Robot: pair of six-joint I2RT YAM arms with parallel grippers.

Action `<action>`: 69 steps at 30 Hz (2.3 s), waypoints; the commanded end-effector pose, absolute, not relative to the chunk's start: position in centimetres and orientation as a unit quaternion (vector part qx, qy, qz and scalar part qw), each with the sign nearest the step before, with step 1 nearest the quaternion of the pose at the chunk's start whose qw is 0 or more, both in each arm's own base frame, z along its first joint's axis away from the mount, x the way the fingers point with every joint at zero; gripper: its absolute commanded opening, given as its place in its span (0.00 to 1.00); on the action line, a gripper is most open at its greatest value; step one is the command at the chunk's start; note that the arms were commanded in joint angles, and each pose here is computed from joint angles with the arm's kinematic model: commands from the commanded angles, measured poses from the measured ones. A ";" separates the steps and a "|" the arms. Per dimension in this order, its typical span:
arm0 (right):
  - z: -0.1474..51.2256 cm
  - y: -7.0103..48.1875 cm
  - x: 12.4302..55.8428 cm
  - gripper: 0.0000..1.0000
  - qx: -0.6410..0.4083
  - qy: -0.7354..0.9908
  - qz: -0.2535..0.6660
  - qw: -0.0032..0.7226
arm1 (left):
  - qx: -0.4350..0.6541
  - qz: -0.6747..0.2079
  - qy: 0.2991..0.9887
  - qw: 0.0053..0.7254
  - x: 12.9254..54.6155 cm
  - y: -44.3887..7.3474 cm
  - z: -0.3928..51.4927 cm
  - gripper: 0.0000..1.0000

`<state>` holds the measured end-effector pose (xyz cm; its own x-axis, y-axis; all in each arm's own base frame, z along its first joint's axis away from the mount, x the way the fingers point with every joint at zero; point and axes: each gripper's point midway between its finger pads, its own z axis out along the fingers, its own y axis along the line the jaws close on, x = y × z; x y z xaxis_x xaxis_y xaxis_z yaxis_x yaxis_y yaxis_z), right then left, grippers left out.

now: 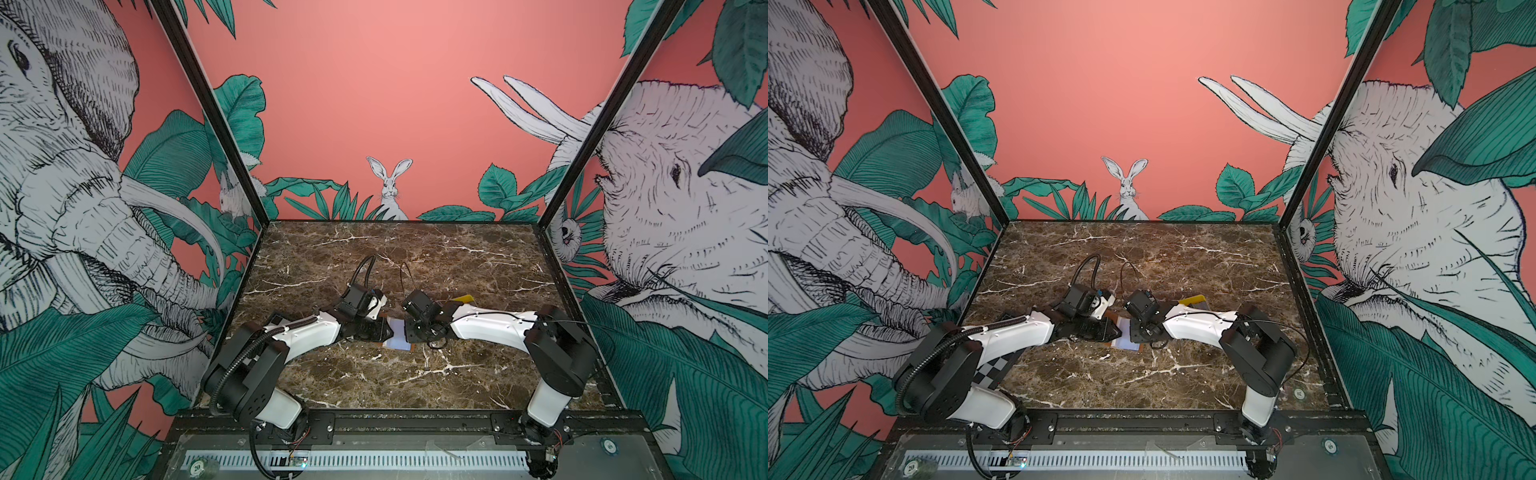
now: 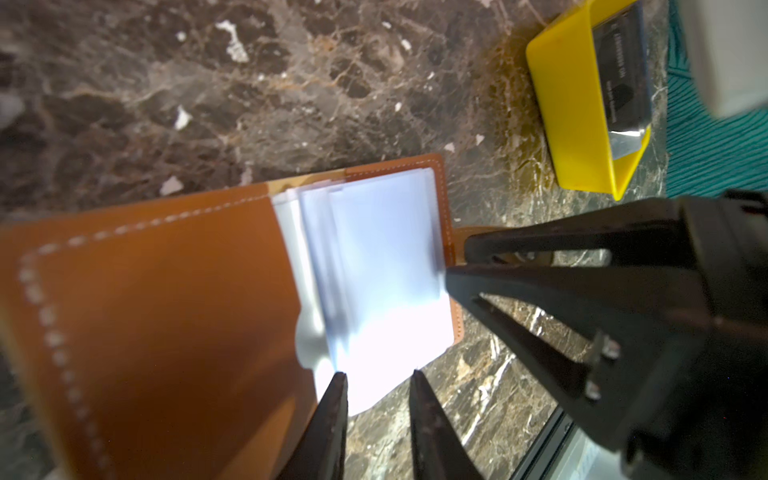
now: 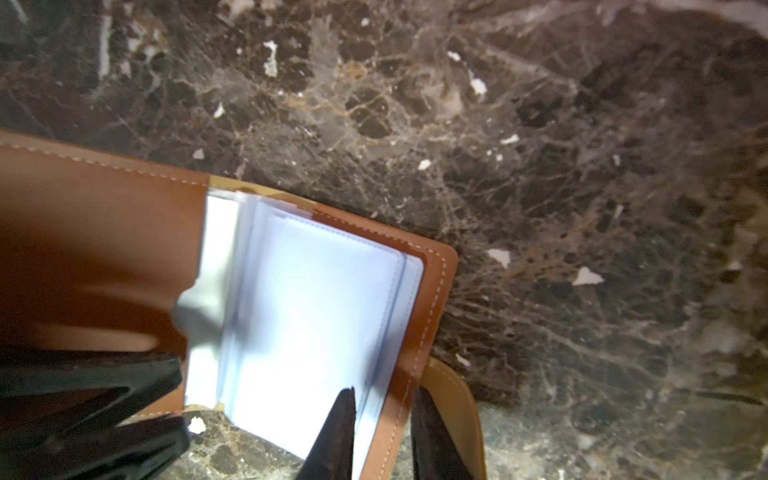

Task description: Put the credit cards into the card holder

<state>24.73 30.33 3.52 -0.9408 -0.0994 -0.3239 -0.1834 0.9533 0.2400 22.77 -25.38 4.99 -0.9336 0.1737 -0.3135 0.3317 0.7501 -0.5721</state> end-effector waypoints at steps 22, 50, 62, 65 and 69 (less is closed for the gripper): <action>6.4 30.4 27.9 0.23 -0.138 0.955 0.155 0.210 | 0.074 -0.422 0.891 0.148 19.3 -26.2 5.1 0.29; 16.6 12.8 26.2 0.34 -0.049 0.902 0.060 0.425 | 0.126 -0.443 0.826 0.325 26.1 -32.4 17.0 0.41; 13.9 11.8 26.1 0.35 -0.029 0.925 0.067 0.372 | 0.157 -0.474 0.805 0.320 26.6 -34.6 16.0 0.41; 13.4 11.4 26.0 0.35 -0.025 0.932 0.068 0.356 | 0.145 -0.489 0.800 0.315 26.4 -34.7 15.8 0.41; 11.9 10.5 26.0 0.34 -0.007 0.944 0.074 0.322 | 0.137 -0.494 0.804 0.300 26.3 -34.9 14.9 0.40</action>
